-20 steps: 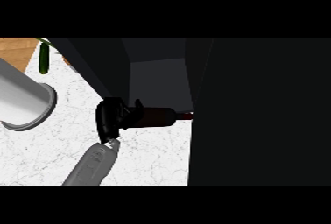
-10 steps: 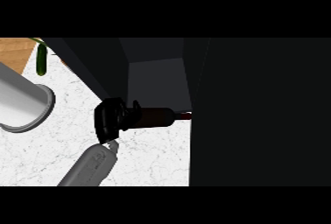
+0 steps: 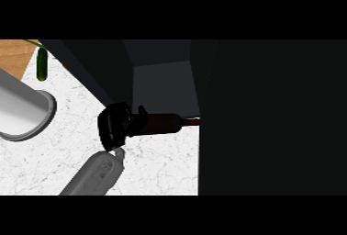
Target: Pick up the wine, place it into the cabinet and close the cabinet
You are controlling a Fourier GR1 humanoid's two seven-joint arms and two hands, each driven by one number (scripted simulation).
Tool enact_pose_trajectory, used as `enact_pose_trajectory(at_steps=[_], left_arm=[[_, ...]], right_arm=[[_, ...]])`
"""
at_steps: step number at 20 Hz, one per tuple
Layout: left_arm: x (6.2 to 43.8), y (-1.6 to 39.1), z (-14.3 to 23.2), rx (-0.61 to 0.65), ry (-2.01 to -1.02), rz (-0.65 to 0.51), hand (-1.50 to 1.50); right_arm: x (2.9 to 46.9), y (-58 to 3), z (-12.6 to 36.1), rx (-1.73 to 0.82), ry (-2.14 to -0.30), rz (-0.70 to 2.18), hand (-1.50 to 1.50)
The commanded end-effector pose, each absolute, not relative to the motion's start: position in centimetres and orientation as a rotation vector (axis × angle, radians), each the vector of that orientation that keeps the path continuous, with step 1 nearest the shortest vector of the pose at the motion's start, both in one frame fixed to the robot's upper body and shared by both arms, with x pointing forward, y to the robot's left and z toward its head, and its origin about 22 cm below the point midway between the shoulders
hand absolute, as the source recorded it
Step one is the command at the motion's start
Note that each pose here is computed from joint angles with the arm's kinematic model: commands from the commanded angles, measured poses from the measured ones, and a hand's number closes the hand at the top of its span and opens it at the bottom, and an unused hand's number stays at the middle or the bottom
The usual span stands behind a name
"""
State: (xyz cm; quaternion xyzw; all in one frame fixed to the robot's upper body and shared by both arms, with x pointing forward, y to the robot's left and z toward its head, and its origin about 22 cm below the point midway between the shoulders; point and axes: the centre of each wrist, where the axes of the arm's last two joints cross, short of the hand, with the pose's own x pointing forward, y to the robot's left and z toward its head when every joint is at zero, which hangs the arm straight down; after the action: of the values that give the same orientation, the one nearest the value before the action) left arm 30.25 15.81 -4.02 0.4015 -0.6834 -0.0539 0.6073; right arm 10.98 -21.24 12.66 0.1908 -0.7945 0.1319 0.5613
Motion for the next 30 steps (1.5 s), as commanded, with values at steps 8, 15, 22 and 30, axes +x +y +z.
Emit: enact_pose_trajectory(at_steps=[8,15,22,30], left_arm=[[34.9,12.0,-1.5,0.947,-1.554,-0.297,-1.5],[35.2,12.9,-1.5,1.003,-1.476,-0.338,-1.5],[35.1,10.5,-0.4,0.966,-1.482,-0.318,-1.5],[34.3,8.3,1.3,0.849,-1.582,-0.215,-1.5]], right_arm=[[10.9,-21.4,13.2,0.482,-1.893,0.301,-1.5],[10.7,-21.6,13.2,0.493,-1.884,0.323,-1.5],[10.7,-21.5,13.0,0.52,-1.872,0.307,-1.5],[10.8,-21.2,12.8,0.525,-1.86,0.287,-1.5]])
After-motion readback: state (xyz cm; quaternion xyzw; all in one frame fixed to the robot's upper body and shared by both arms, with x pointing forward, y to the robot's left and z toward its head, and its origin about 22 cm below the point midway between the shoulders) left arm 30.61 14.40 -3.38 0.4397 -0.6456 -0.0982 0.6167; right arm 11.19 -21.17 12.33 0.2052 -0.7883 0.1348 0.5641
